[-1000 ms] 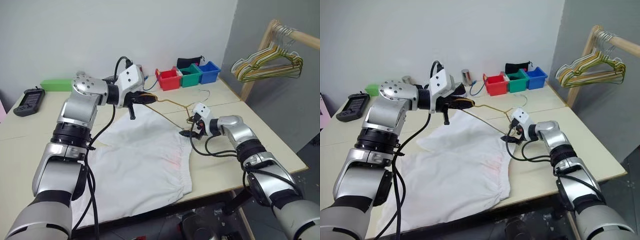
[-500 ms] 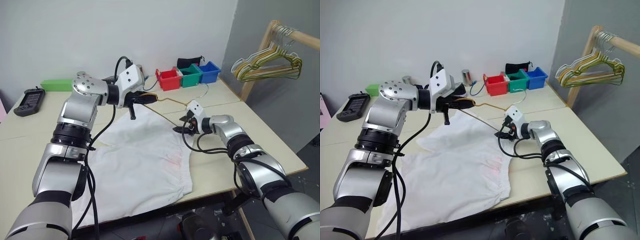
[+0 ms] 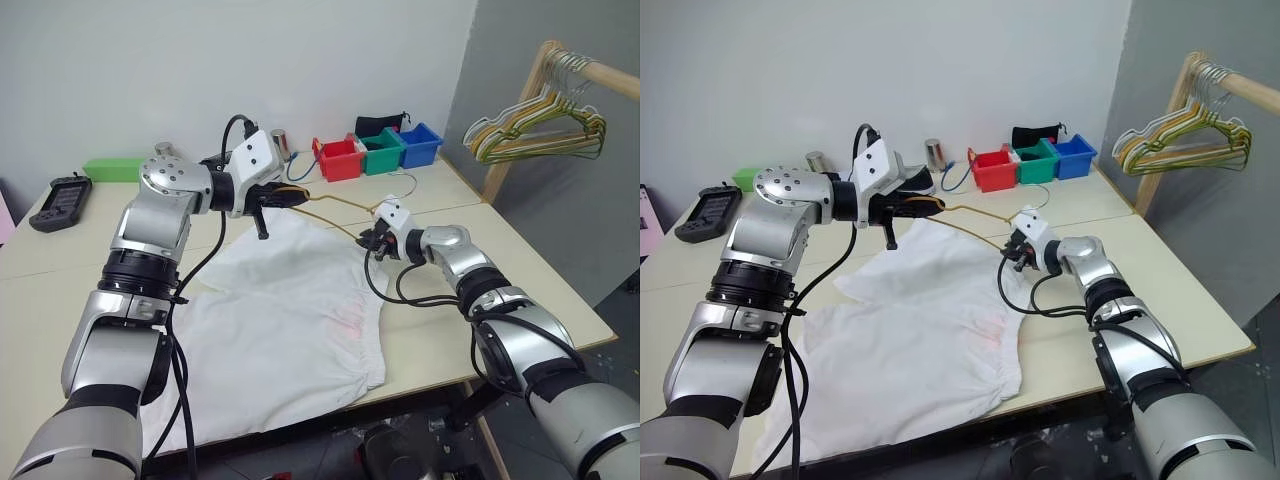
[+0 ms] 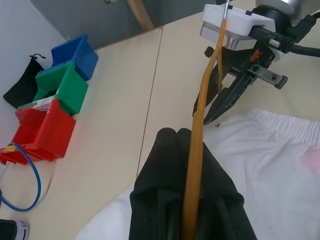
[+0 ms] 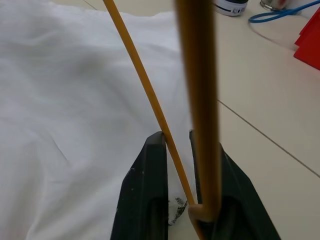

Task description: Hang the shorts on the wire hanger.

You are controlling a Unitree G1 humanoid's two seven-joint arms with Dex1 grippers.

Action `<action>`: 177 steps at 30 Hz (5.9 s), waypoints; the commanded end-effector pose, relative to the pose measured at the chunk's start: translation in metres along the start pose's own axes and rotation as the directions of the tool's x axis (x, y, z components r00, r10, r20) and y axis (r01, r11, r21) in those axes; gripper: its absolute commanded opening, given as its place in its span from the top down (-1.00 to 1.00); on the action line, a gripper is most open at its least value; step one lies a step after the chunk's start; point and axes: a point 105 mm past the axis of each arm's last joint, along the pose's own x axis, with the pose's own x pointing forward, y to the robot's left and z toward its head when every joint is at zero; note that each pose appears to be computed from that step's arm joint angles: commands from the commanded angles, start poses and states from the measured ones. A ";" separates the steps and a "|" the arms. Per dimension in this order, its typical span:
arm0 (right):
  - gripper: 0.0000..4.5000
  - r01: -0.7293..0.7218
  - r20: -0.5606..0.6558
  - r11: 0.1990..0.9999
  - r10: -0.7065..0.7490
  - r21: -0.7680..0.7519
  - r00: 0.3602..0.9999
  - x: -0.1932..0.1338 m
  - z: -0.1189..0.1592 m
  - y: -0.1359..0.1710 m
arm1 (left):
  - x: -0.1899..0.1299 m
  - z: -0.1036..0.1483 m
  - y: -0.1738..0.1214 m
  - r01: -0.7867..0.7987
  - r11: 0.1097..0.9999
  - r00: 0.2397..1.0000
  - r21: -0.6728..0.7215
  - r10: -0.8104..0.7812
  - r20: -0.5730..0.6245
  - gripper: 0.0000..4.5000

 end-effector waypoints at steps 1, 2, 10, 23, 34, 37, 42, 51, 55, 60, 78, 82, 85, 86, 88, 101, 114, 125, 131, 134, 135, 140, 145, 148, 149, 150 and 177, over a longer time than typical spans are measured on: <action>0.93 0.047 0.041 0.997 -0.045 -0.067 0.998 -0.015 0.024 -0.021 | -0.006 0.021 0.005 -0.015 0.998 0.998 0.062 0.012 0.054 1.00; 0.93 0.047 0.052 0.995 -0.042 -0.086 0.998 -0.018 0.027 -0.023 | -0.006 0.021 0.005 -0.017 0.998 0.998 0.063 0.014 0.055 1.00; 0.93 0.076 0.117 0.960 -0.046 -0.268 0.992 -0.039 0.049 -0.028 | -0.006 0.021 0.006 -0.031 0.996 0.997 0.082 0.026 0.070 1.00; 0.94 0.232 0.112 0.869 -0.203 -0.438 0.973 -0.062 0.054 -0.043 | -0.005 0.036 0.011 -0.098 0.970 0.988 0.221 0.069 0.135 0.07; 0.94 0.258 0.093 0.828 -0.244 -0.499 0.965 -0.066 0.055 -0.048 | -0.001 0.018 0.013 -0.109 0.916 0.994 0.386 0.112 0.014 -0.25; 0.94 0.251 0.085 0.794 -0.247 -0.554 0.965 -0.067 0.056 -0.047 | 0.001 0.016 0.018 -0.140 0.888 0.988 0.438 0.153 0.005 -0.25; 0.94 0.252 0.061 0.760 -0.270 -0.599 0.961 -0.068 0.051 -0.048 | -0.003 0.029 0.025 -0.191 0.885 0.982 0.426 0.177 0.073 -0.25; 0.94 0.247 0.000 0.706 -0.331 -0.664 0.944 -0.074 0.042 -0.056 | -0.020 0.036 0.028 -0.167 0.903 0.986 0.396 0.150 0.074 -0.25; 0.94 0.252 -0.003 0.674 -0.353 -0.694 0.936 -0.076 0.042 -0.059 | -0.024 0.032 0.031 -0.182 0.902 0.983 0.391 0.170 0.065 -0.25; 0.94 0.258 0.023 0.573 -0.384 -0.777 0.923 -0.082 0.052 -0.061 | -0.025 0.016 0.034 -0.206 0.899 0.978 0.386 0.204 0.047 -0.71; 0.94 0.269 0.067 0.465 -0.405 -0.843 0.912 -0.081 0.077 -0.044 | 0.021 0.007 0.007 -0.155 0.885 0.986 0.440 0.168 0.010 -0.99; 0.94 0.269 0.072 0.457 -0.404 -0.848 0.912 -0.080 0.081 -0.042 | 0.023 0.000 0.008 -0.145 0.879 0.983 0.455 0.180 -0.035 -0.99; 0.94 0.268 0.075 0.449 -0.402 -0.852 0.912 -0.081 0.084 -0.041 | 0.022 -0.005 0.015 -0.174 0.872 0.972 0.458 0.227 -0.063 -0.82; 0.94 0.268 0.076 0.447 -0.402 -0.853 0.913 -0.081 0.085 -0.040 | 0.022 -0.006 0.016 -0.179 0.870 0.970 0.459 0.235 -0.067 -0.77; 0.94 0.267 0.077 0.446 -0.399 -0.855 0.914 -0.081 0.086 -0.039 | 0.022 -0.007 0.016 -0.178 0.870 0.970 0.459 0.234 -0.069 -0.55; 0.94 0.261 0.085 0.428 -0.387 -0.865 0.918 -0.078 0.091 -0.032 | 0.028 -0.001 0.013 -0.176 0.869 0.974 0.462 0.223 -0.049 0.71; 0.94 0.250 0.073 0.430 -0.387 -0.868 0.919 -0.077 0.088 -0.033 | 0.029 -0.003 0.012 -0.169 0.861 0.973 0.480 0.224 -0.058 0.99; 0.37 0.214 0.032 0.493 -0.351 -0.843 0.936 -0.082 0.083 -0.034 | 0.029 0.004 0.013 -0.182 0.828 0.970 0.530 0.238 -0.039 1.00; -0.21 0.182 -0.011 0.527 -0.342 -0.830 0.940 -0.097 0.072 -0.044 | 0.029 0.006 0.011 -0.180 0.823 0.973 0.538 0.231 -0.028 1.00; -0.52 0.153 -0.049 0.548 -0.337 -0.822 0.940 -0.107 0.063 -0.051 | 0.027 0.006 0.011 -0.183 0.820 0.972 0.542 0.234 -0.026 1.00; -0.64 0.149 -0.059 0.560 -0.336 -0.815 0.940 -0.109 0.061 -0.053 | 0.027 0.006 0.011 -0.185 0.819 0.972 0.543 0.235 -0.024 1.00; -0.98 0.121 -0.114 0.598 -0.340 -0.793 0.933 -0.112 0.041 -0.067 | 0.027 0.011 0.011 -0.198 0.819 0.973 0.539 0.231 0.007 1.00; -0.98 0.147 -0.092 0.590 -0.356 -0.794 0.930 -0.106 0.044 -0.075 | 0.027 0.013 0.010 -0.198 0.819 0.974 0.538 0.226 0.014 1.00; -0.98 0.156 -0.063 0.553 -0.356 -0.819 0.932 -0.104 0.052 -0.076 | 0.025 0.011 0.010 -0.197 0.820 0.974 0.538 0.228 0.008 1.00; -0.98 0.156 -0.055 0.536 -0.356 -0.830 0.933 -0.103 0.054 -0.076 | 0.025 0.010 0.010 -0.196 0.820 0.973 0.538 0.229 0.005 1.00; -0.98 0.156 -0.048 0.523 -0.356 -0.838 0.933 -0.103 0.056 -0.076 | 0.025 0.010 0.010 -0.194 0.820 0.973 0.538 0.229 0.003 1.00; 0.99 0.169 0.006 0.396 -0.381 -0.903 0.925 -0.109 0.059 -0.079 | 0.026 0.008 0.011 -0.184 0.821 0.973 0.541 0.229 -0.016 1.00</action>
